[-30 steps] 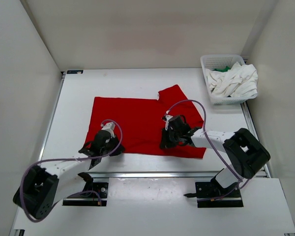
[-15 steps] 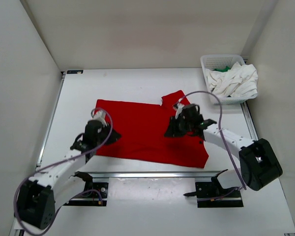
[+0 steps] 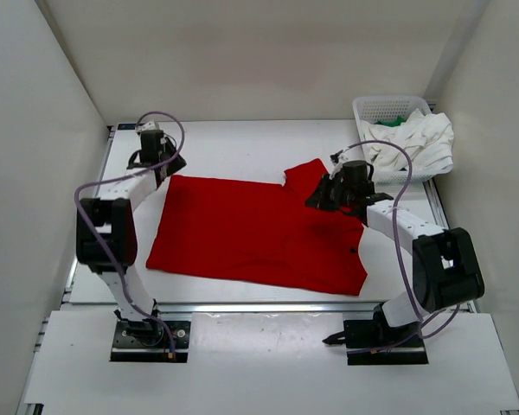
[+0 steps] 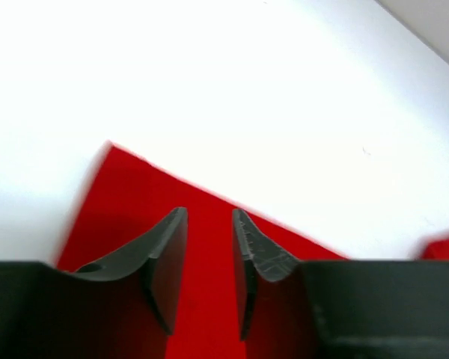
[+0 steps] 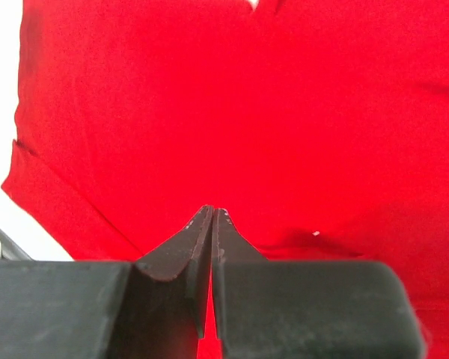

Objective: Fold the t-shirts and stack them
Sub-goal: Grap the side of the flattened tshirt furthest away from the robot with both arms

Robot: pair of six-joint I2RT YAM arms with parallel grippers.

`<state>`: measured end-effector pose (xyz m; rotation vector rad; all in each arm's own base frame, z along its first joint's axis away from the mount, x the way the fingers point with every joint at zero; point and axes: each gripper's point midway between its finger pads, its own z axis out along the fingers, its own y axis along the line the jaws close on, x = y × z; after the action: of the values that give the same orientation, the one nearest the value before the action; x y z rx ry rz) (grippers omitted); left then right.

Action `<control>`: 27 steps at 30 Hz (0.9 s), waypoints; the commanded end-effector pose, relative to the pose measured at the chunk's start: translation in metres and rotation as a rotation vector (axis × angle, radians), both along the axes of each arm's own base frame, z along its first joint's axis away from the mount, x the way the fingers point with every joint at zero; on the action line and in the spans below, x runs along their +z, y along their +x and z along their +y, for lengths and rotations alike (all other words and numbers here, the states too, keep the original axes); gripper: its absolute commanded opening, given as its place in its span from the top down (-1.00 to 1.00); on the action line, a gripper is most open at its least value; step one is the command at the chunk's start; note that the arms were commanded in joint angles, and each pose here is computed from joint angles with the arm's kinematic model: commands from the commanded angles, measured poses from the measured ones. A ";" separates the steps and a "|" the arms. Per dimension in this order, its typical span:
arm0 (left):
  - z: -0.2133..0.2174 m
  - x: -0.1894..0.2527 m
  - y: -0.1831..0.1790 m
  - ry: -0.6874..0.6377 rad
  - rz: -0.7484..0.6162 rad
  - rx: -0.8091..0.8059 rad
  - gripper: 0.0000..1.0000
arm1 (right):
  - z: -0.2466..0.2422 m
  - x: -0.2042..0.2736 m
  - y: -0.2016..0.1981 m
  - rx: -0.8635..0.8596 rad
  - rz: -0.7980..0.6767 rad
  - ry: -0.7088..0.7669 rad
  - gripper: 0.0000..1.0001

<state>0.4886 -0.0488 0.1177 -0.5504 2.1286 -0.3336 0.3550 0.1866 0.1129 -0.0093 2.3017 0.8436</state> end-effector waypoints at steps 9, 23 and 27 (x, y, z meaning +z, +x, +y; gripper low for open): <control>0.049 -0.050 0.035 0.286 0.276 -0.051 0.10 | 0.011 0.016 -0.022 0.060 -0.093 0.043 0.93; 0.059 -0.076 0.032 0.329 0.344 -0.055 0.04 | 0.022 0.004 -0.033 0.107 -0.058 0.055 0.93; 0.063 -0.077 0.033 0.327 0.346 -0.037 0.01 | 0.023 0.009 -0.032 0.115 -0.072 0.067 0.94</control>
<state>0.5149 0.0049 0.0300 -0.3873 2.4940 0.0691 0.3178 0.2064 0.1089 -0.1077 2.2839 0.9420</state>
